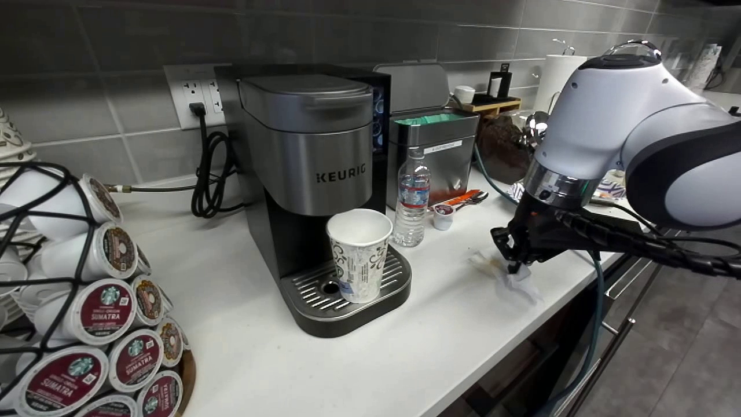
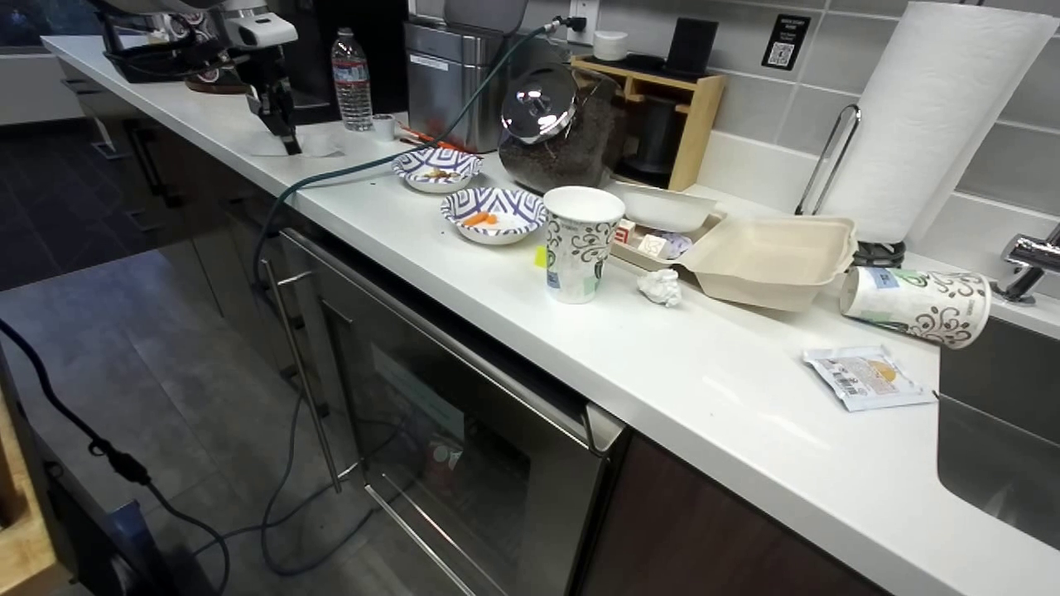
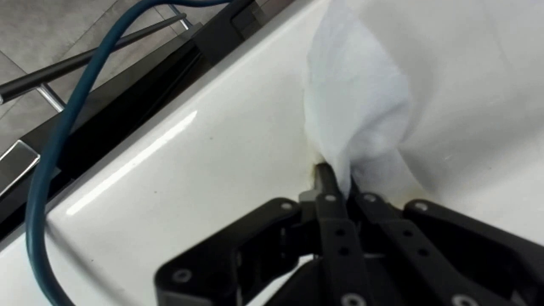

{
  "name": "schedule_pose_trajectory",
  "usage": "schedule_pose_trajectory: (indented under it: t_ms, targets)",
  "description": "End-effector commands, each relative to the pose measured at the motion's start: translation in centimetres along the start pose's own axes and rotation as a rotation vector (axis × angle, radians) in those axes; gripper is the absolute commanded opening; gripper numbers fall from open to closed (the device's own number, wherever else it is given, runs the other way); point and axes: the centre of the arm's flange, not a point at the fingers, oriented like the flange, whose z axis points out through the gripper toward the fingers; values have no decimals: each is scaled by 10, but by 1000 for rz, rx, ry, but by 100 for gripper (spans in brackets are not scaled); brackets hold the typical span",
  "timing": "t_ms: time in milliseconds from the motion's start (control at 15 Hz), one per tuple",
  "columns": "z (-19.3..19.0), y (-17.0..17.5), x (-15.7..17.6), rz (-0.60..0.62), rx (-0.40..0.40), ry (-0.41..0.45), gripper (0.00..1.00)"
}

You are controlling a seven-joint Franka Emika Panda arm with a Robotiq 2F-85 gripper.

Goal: Use the paper towel to wipe the counter

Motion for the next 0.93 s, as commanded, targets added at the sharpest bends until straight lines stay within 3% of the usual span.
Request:
schedule_pose_trajectory:
  t_ms: [0,67,133,533,733,867]
  targets:
    - [8,-4,16,71,-50,16,1]
    - [8,-5,23,87,-41,14,9]
    - [7,-6,28,98,-38,16,29]
    - [-29,2,46,116,-20,5,72]
    - [-63,24,45,-36,-59,-110,95]
    - [-91,39,41,-157,-17,-126,100]
